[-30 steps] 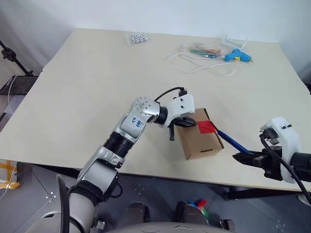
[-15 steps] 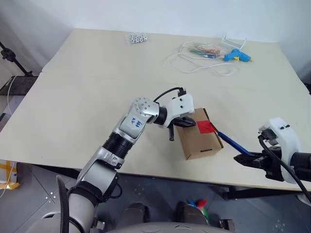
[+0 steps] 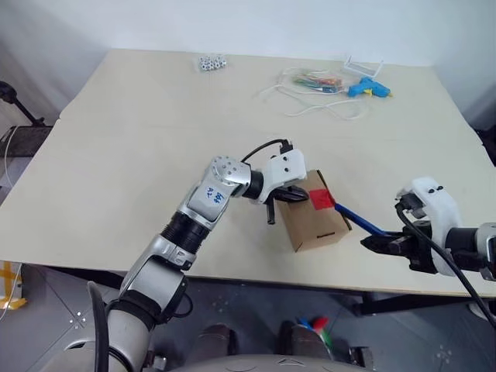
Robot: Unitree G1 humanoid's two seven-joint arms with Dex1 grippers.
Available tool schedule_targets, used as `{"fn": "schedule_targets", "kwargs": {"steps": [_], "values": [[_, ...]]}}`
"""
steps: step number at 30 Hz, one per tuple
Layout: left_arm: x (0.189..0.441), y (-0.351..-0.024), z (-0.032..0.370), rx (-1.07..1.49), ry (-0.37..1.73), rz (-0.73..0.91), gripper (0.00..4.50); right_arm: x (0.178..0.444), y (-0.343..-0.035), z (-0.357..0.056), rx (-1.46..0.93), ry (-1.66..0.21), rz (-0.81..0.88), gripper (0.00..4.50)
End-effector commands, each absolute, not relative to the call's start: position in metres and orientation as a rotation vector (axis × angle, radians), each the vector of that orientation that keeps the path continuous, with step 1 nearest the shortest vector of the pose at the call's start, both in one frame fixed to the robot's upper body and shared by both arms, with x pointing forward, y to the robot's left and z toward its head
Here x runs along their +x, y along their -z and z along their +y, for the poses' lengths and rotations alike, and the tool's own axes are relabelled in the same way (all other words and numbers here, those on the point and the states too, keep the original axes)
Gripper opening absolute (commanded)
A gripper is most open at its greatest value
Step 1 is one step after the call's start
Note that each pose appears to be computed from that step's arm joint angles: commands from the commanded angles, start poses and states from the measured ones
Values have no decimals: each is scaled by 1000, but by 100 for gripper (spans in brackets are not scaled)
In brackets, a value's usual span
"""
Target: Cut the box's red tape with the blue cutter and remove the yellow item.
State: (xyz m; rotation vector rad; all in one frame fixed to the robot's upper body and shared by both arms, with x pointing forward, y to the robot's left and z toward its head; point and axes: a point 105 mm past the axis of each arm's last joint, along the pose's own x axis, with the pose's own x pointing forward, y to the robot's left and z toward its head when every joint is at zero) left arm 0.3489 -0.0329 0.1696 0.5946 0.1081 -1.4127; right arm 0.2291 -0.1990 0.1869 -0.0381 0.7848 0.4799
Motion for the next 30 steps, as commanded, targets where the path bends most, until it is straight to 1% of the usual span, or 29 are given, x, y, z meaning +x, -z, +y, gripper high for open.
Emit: {"fn": "schedule_targets", "kwargs": {"steps": [1, 10, 20, 24, 27, 30], "values": [[341, -146, -35, 598, 1444, 195, 0, 234, -191, -209, -32, -433, 784, 17], [339, -145, -36, 595, 1450, 200, 0, 228, -193, -230, -50, -363, 848, 17], [340, -145, -35, 593, 1445, 204, 0, 212, -182, -215, -47, -468, 891, 17], [340, -144, -34, 590, 1444, 207, 0, 210, -180, -215, -38, -467, 885, 17], [339, -144, -34, 590, 1444, 208, 0, 215, -193, -218, -35, -456, 839, 17], [339, -143, -33, 591, 1442, 208, 0, 220, -214, -223, -35, -466, 795, 17]]}}
